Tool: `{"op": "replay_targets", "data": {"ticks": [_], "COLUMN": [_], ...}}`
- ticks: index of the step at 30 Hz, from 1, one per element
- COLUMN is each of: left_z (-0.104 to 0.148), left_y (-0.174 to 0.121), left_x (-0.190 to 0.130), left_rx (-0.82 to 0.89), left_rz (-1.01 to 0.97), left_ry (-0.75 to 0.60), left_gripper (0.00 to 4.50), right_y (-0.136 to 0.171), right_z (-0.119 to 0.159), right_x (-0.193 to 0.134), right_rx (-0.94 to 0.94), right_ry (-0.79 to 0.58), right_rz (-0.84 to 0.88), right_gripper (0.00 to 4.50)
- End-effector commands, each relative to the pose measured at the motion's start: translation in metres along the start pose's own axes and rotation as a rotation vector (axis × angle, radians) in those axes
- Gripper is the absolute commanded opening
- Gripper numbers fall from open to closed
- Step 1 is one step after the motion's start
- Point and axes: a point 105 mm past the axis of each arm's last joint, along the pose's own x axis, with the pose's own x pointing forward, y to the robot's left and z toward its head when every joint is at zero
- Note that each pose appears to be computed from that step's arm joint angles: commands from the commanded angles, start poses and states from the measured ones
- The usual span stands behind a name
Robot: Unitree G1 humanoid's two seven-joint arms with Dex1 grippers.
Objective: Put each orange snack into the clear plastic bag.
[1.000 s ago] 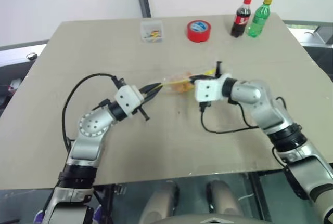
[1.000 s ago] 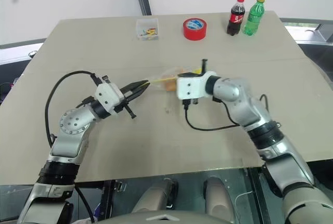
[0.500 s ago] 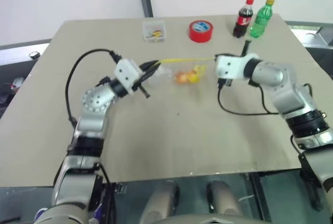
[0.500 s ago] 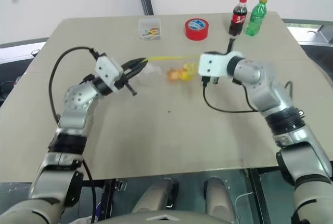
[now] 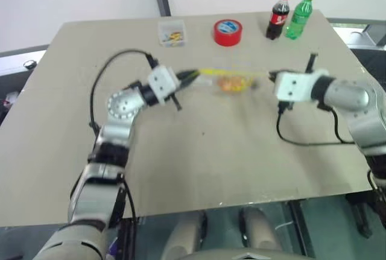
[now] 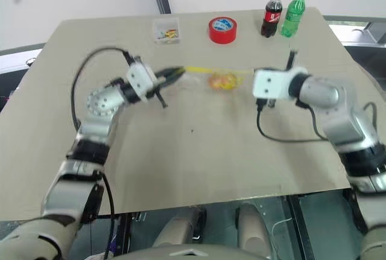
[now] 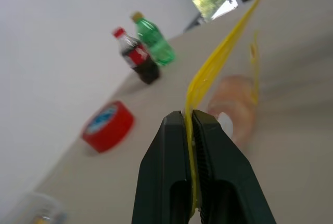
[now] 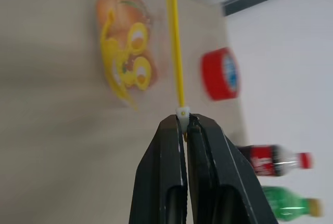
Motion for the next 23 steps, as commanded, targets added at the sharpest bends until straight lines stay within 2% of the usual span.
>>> {"op": "replay_targets", "data": {"ticks": [1, 3, 7, 8, 10, 13, 17, 23], "left_z": [0.004, 0.005, 0.014, 0.015, 0.015, 0.013, 0.017, 0.023], "left_y": [-0.007, -0.018, -0.025, -0.025, -0.029, -0.029, -0.013, -0.006], "left_x": [-0.017, -0.023, -0.048, -0.057, -0.076, -0.104, -0.132, -0.143], "left_rx": [-0.011, -0.072, -0.314, -0.384, -0.488, -0.635, -0.653, -0.666], "left_rz": [-0.011, -0.027, 0.003, 0.017, 0.012, 0.058, 0.129, 0.128], "left_ry": [0.038, 0.050, 0.072, 0.081, 0.114, 0.152, 0.173, 0.188], "left_gripper": [0.95, 1.73, 3.42, 4.16, 4.44, 4.44, 4.44, 4.44], "right_y": [0.002, 0.014, 0.029, 0.031, 0.039, 0.051, 0.055, 0.047], "right_z": [-0.003, -0.001, -0.007, -0.010, -0.017, -0.022, -0.027, -0.029], "right_x": [-0.017, -0.020, -0.036, -0.042, -0.054, -0.072, -0.093, -0.100], "right_rx": [0.067, 0.107, 0.236, 0.311, 0.420, 0.582, 0.718, 0.751], "right_ry": [0.013, -0.014, -0.031, -0.043, -0.049, -0.077, -0.078, -0.077], "right_rz": [-0.033, -0.016, -0.008, -0.022, -0.018, 0.008, 0.002, -0.033], "right_gripper": [0.93, 1.77, 3.56, 4.35, 4.50, 4.50, 4.50, 4.50]}}
